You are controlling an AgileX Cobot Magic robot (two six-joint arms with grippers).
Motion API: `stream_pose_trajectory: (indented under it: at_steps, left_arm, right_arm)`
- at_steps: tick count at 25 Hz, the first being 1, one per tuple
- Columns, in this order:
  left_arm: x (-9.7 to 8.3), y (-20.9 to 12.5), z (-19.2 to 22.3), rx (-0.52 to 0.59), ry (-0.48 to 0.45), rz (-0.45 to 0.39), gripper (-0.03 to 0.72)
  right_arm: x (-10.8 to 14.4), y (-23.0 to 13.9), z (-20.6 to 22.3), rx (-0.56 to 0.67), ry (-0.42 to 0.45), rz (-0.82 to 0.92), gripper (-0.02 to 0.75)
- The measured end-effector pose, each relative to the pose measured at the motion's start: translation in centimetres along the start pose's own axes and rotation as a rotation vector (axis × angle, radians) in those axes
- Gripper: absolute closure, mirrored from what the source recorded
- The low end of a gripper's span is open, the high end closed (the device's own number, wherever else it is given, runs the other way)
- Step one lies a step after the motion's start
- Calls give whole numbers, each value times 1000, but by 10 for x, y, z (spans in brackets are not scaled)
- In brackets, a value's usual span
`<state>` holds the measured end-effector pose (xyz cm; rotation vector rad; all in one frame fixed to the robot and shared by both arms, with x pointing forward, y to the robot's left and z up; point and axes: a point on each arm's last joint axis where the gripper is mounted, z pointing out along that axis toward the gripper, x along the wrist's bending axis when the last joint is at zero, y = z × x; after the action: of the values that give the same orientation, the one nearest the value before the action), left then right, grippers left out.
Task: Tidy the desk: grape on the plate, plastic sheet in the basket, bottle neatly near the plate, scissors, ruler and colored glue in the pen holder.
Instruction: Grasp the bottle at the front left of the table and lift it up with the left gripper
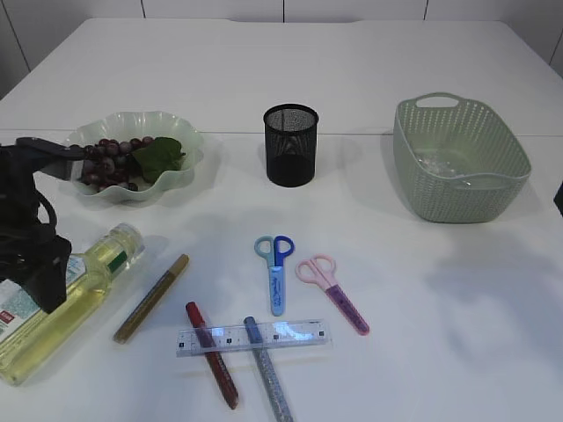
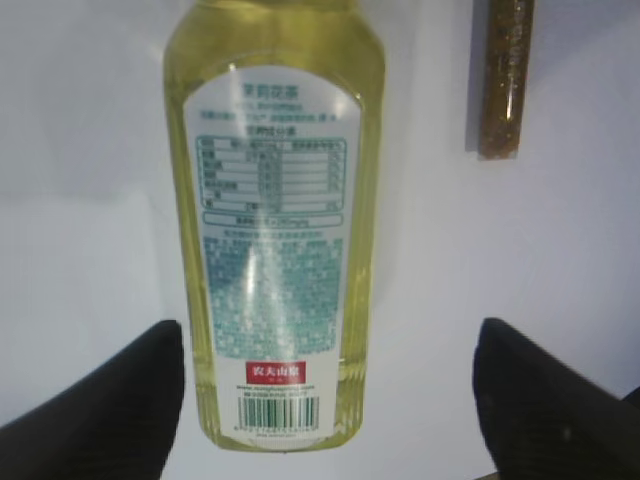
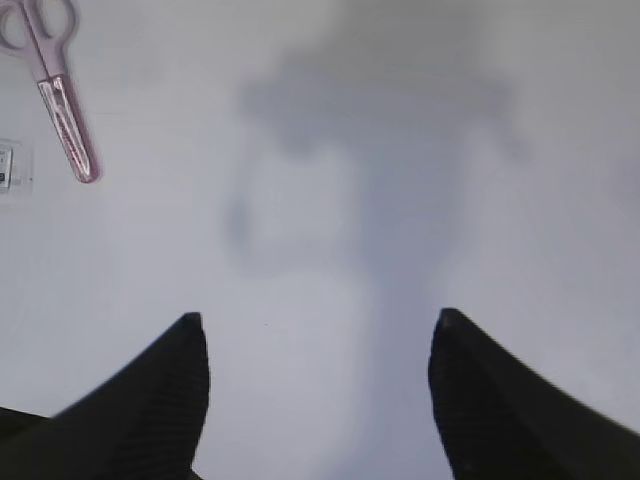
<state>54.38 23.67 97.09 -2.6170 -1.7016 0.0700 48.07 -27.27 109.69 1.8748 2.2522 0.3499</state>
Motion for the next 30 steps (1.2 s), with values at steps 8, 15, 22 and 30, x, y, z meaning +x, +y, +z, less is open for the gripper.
stream_pose_trajectory:
  at_steps: [8, 15, 22, 30]
  left_arm:
    - [2, 7, 20, 39, -9, 15, 24]
    - [6, 10, 29, 47, 28, 39, 30]
    - [8, 15, 45, 72, 28, 46, 31]
    - [10, 21, 60, 77, 26, 47, 43]
  right_arm:
    - [0, 0, 0, 0, 0, -2, 198]
    - [0, 0, 0, -2, 0, -4, 197]
    - [0, 0, 0, -4, 0, -4, 197]
    - [0, 1, 0, -11, -1, -4, 196]
